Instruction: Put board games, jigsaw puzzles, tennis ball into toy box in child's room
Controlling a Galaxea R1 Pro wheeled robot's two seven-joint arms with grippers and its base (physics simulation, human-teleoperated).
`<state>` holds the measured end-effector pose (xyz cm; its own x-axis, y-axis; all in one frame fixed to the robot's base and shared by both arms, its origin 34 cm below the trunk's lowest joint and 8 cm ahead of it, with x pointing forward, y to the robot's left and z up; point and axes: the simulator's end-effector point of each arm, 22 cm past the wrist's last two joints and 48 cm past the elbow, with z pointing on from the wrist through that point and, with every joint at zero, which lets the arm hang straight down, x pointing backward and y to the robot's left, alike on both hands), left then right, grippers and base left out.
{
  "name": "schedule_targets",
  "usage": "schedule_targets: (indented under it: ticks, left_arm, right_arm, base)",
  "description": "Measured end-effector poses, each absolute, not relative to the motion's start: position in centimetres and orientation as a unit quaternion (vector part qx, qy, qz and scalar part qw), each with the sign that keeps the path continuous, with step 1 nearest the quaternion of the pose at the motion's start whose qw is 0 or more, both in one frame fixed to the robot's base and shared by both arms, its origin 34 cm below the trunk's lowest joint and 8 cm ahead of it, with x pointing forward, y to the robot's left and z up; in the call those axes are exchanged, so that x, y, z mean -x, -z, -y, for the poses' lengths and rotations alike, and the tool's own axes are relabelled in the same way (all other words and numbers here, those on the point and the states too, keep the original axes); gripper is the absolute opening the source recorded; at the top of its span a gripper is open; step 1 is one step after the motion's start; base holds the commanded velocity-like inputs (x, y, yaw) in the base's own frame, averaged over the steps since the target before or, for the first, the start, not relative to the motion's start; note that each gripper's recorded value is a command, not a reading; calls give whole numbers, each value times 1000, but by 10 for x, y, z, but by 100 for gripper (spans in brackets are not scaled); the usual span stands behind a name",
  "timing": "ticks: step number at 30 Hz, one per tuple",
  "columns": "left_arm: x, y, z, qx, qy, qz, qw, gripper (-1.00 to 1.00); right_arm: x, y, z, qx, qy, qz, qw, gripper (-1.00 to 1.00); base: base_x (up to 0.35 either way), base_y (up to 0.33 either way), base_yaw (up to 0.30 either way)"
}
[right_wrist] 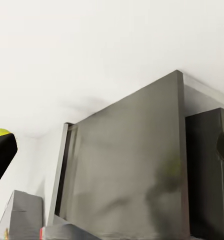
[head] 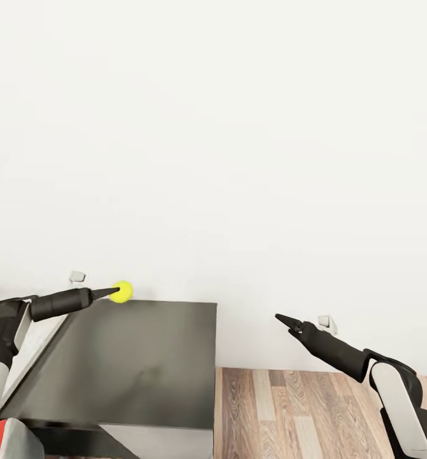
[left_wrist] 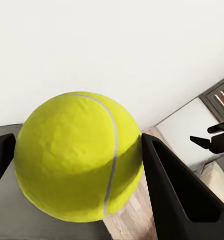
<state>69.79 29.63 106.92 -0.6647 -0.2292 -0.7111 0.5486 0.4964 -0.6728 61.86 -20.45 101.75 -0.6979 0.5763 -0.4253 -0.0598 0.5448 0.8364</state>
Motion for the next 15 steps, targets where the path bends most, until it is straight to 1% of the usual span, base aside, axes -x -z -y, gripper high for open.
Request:
schedule_targets:
  ticks: [3,6,11,15]
  left_arm:
    - [-697,-1071,-297,-104,493,-767,397,-100]
    - [-697,-1071,-296,-104,494,-767,397,-100]
    - [-697,-1072,-297,-101,496,-767,394,-100]
    - [-697,-1078,-296,-88,503,-769,384,-100]
  right_arm:
    - [-618,-1017,204,-160,-449,-805,354,100]
    - [-618,-1017,205,-160,-448,-805,354,100]
    - [-618,-1018,204,-160,-449,-805,354,100]
    - [-618,-1017,206,-159,-447,-806,354,100]
  base:
    - [-146,0,263]
    - [-46,-23,279]
    - [-12,-164,284]
    - [-2,-70,286]
